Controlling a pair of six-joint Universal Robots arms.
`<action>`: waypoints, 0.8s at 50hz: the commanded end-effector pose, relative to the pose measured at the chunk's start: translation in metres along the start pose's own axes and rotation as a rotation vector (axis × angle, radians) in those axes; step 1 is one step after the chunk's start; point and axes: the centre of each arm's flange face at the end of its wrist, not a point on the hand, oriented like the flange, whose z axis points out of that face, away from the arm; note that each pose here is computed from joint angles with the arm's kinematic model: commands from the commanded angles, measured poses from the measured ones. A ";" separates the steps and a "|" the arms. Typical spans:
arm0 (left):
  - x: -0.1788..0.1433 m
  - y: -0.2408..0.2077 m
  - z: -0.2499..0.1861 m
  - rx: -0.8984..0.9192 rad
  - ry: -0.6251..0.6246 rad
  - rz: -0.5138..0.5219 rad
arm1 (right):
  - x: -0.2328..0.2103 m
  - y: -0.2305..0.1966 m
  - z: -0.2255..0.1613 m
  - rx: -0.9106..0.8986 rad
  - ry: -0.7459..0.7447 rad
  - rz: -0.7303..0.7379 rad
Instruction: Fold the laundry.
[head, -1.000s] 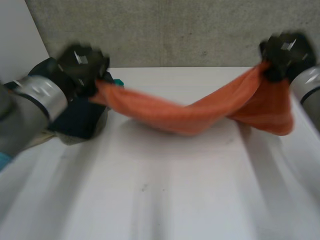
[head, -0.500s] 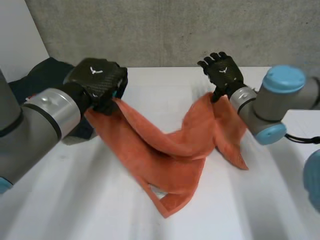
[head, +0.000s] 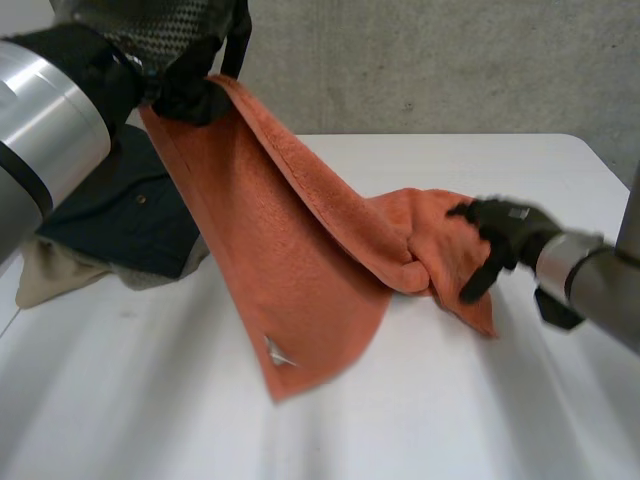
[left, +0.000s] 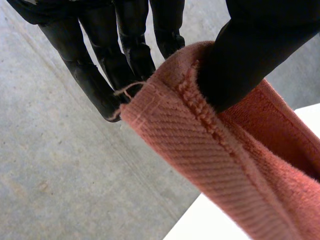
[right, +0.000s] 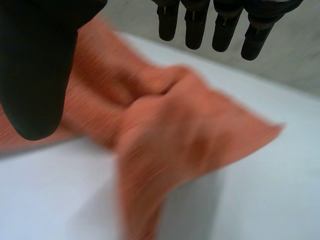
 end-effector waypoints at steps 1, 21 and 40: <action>0.007 -0.019 -0.005 0.024 0.027 -0.008 | -0.030 0.049 0.008 -0.036 -0.117 0.137; -0.002 -0.019 -0.004 0.005 -0.039 0.008 | -0.038 0.056 0.061 0.158 0.111 0.189; -0.014 0.170 0.045 -0.457 0.113 -0.011 | 0.020 -0.028 -0.020 0.063 0.027 -0.660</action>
